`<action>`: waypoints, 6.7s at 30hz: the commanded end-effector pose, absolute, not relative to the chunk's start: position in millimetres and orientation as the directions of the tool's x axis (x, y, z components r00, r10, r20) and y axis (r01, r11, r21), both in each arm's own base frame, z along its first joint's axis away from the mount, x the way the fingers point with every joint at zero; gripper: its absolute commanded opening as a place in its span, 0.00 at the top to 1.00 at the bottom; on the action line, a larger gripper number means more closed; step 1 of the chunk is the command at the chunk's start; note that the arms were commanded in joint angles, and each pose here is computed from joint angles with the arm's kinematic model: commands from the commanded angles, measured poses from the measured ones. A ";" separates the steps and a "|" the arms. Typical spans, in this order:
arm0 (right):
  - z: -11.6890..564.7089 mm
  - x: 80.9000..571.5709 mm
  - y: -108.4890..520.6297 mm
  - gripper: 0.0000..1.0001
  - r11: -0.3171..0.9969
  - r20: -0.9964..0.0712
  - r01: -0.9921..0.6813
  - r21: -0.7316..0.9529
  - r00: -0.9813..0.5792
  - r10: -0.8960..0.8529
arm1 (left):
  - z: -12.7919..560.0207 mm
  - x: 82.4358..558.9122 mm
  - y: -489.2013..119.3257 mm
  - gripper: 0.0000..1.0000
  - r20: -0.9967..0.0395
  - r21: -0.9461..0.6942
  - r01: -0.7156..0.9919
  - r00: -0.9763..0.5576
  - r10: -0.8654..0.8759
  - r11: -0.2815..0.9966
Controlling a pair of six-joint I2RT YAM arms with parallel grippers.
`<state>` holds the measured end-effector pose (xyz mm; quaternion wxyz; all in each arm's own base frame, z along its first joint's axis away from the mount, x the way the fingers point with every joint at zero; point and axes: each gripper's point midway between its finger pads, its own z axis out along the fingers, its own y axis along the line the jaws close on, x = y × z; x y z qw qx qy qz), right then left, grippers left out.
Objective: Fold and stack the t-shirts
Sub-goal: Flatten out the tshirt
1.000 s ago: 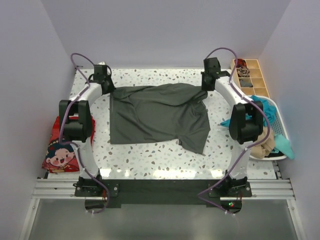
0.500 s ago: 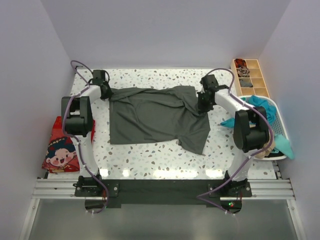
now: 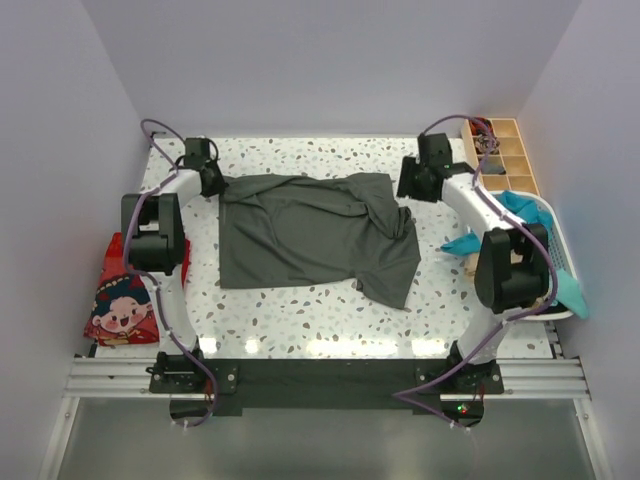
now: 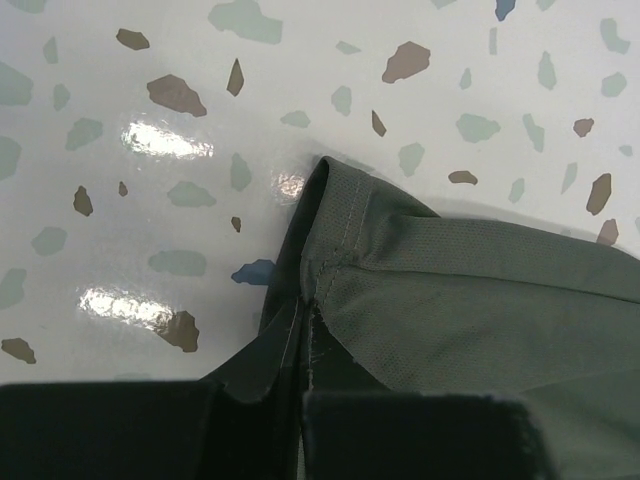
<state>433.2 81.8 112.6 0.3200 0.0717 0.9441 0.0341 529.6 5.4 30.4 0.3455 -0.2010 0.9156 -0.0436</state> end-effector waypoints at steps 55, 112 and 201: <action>167.3 681.0 63.0 1.00 0.941 -0.846 0.087 0.327 -0.416 0.333 | 115.8 605.2 29.8 1.00 -0.734 -0.390 -0.222 -0.511 -0.447 0.894; 28.8 410.5 152.0 0.07 0.902 -0.414 -0.077 0.424 -0.903 0.117 | 8.9 367.5 -92.9 0.41 -0.587 -0.357 -0.199 -0.712 -0.385 0.913; 144.9 313.2 158.6 0.02 0.991 -0.676 -0.091 0.095 -0.737 -0.003 | 132.3 497.5 -129.3 0.33 -0.694 -0.453 0.023 -0.636 -0.337 0.891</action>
